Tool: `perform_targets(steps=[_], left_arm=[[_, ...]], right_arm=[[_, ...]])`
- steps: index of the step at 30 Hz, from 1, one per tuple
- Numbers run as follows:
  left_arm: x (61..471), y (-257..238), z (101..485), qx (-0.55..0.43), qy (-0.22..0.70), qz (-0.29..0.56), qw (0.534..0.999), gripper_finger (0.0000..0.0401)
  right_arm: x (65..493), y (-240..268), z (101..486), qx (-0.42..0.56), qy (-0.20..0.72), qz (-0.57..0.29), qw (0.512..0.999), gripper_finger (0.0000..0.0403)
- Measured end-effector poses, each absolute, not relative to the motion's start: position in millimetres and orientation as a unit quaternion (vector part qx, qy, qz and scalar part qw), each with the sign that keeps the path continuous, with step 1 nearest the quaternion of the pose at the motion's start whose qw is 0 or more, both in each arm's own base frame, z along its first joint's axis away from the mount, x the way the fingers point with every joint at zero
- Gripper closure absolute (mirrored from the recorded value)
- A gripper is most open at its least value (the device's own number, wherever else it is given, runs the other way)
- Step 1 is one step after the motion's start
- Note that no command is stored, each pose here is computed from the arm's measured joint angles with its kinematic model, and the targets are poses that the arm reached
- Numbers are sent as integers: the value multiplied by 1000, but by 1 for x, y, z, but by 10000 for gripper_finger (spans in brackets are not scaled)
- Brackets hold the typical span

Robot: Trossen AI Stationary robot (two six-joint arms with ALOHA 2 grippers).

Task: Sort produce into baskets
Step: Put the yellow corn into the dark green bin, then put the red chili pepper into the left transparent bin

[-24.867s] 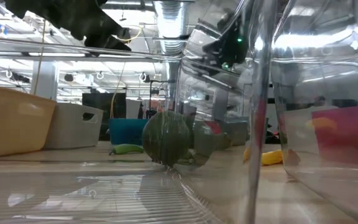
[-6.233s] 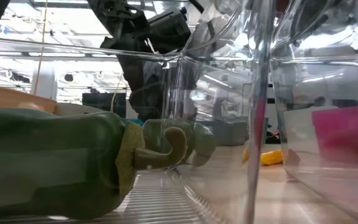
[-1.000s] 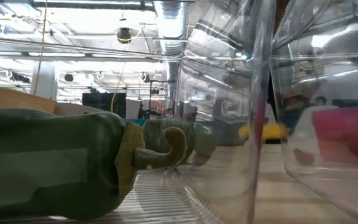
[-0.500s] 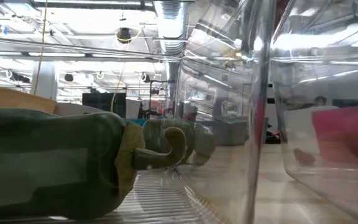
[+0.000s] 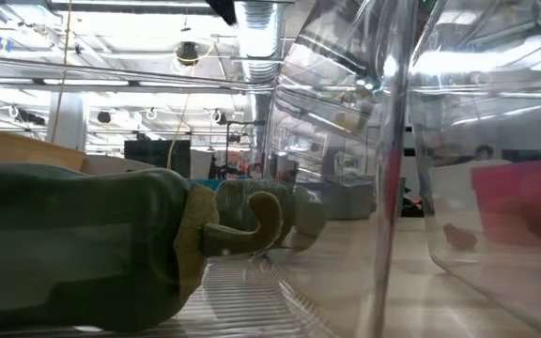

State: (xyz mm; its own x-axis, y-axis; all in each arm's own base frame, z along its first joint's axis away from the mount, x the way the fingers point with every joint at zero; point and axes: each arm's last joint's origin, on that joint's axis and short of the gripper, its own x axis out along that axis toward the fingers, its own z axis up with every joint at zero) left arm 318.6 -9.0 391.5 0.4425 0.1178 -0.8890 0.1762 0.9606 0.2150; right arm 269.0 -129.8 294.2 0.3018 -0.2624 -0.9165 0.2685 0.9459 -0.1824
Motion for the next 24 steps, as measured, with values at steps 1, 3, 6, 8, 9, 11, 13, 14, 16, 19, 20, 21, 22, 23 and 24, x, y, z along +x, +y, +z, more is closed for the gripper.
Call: perform_targets(steps=[1, 3, 6, 8, 9, 11, 13, 14, 16, 19, 20, 21, 22, 23, 24], left_arm=[[319, -3, 392, 139, 528, -12, 838, 252], [319, 8, 392, 137, 528, -5, 838, 252], [324, 21, 388, 125, 515, -13, 848, 252], [327, 28, 382, 116, 511, -16, 851, 252], [327, 31, 381, 112, 514, -15, 850, 252], [329, 37, 377, 108, 514, -9, 851, 252], [333, 41, 371, 101, 511, -1, 854, 252], [335, 43, 366, 96, 515, 1, 852, 252], [340, 45, 354, 83, 525, 5, 847, 252], [346, 47, 340, 64, 529, 13, 846, 252], [348, 48, 333, 58, 534, 16, 843, 252], [351, 48, 328, 55, 533, 18, 844, 252], [352, 48, 321, 51, 538, 18, 841, 252], [353, 48, 313, 45, 547, 18, 835, 252], [354, 48, 306, 39, 550, 20, 834, 252]], right_arm=[[269, -135, 290, 9, 573, -169, 802, 353], [270, -144, 283, 19, 584, -175, 793, 344], [271, -155, 272, 30, 597, -181, 781, 327], [273, -159, 266, 35, 606, -181, 774, 313], [274, -161, 263, 34, 611, -178, 770, 305], [274, -163, 258, 33, 618, -174, 766, 288], [275, -164, 256, 34, 623, -173, 762, 270], [275, -164, 255, 35, 625, -172, 760, 262], [274, -163, 255, 36, 630, -170, 757, 249], [271, -161, 259, 38, 635, -169, 753, 238], [270, -161, 261, 39, 639, -167, 750, 237], [268, -160, 265, 41, 643, -166, 746, 236], [267, -159, 269, 45, 647, -167, 742, 237], [266, -157, 272, 51, 650, -169, 739, 238], [265, -157, 275, 58, 652, -173, 736, 240]])
